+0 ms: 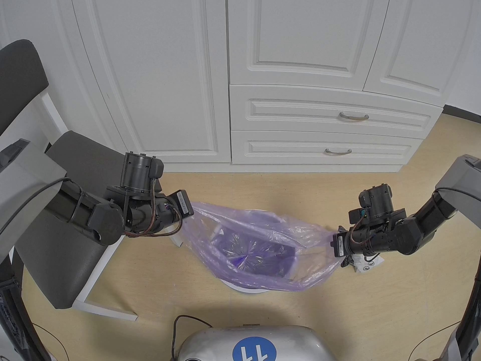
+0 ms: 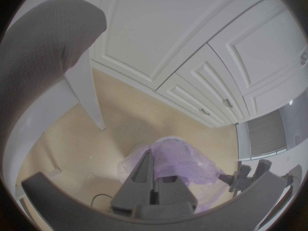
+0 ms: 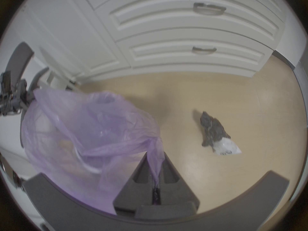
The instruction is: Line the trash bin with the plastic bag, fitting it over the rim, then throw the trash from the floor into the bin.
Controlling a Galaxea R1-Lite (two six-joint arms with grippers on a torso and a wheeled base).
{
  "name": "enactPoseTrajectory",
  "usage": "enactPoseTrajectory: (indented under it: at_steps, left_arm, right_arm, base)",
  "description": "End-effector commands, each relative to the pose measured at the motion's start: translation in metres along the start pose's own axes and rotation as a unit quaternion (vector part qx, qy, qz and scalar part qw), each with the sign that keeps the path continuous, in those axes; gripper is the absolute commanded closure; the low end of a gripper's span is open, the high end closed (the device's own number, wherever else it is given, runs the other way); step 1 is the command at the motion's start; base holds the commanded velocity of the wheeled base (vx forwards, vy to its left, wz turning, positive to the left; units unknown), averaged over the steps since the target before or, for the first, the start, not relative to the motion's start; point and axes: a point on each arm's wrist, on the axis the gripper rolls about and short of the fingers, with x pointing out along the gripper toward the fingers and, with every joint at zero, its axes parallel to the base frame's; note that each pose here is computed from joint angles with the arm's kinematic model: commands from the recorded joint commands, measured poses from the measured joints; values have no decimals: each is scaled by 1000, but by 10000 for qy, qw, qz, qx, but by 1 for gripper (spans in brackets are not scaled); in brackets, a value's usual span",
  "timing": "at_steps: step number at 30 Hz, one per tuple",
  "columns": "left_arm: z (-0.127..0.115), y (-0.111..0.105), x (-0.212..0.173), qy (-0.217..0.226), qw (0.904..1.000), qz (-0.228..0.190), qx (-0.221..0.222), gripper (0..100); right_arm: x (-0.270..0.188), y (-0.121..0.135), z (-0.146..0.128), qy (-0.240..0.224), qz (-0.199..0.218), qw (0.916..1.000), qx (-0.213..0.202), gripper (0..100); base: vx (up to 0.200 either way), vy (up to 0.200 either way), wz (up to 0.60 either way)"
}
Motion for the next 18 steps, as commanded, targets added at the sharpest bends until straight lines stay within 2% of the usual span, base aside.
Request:
enactPoseTrajectory:
  at_steps: [1, 8, 9, 11, 14, 18]
  left_arm:
    - [-3, -1, -27, 246, 9985, 85, 476, 100]
    - [3, -8, -61, 221, 9977, -47, 641, 100]
    - [0, -7, -77, 395, 9949, -64, 928, 100]
    - [-2, -7, -89, 507, 9919, -86, 1159, 100]
    - [-6, -8, -99, 613, 9893, -79, 1323, 100]
    - [-11, -6, -94, 792, 9865, -14, 1430, 100]
  right_arm:
    - [-58, 6, 4, 207, 367, 9969, -663, 100]
    - [-106, 13, 9, 208, 530, 9951, -805, 100]
    - [-122, 14, 10, 187, 539, 9939, -942, 100]
    - [-134, 14, 9, 218, 540, 9926, -1067, 100]
    - [-143, 15, 5, 377, 567, 9897, -1258, 100]
    - [-138, 18, 0, 609, 681, 9856, -1423, 100]
  base:
    - [0, 0, 0]
    - [0, 0, 0]
    - [0, 0, 0]
    - [0, 0, 0]
    - [0, 0, 0]
    - [0, 0, 0]
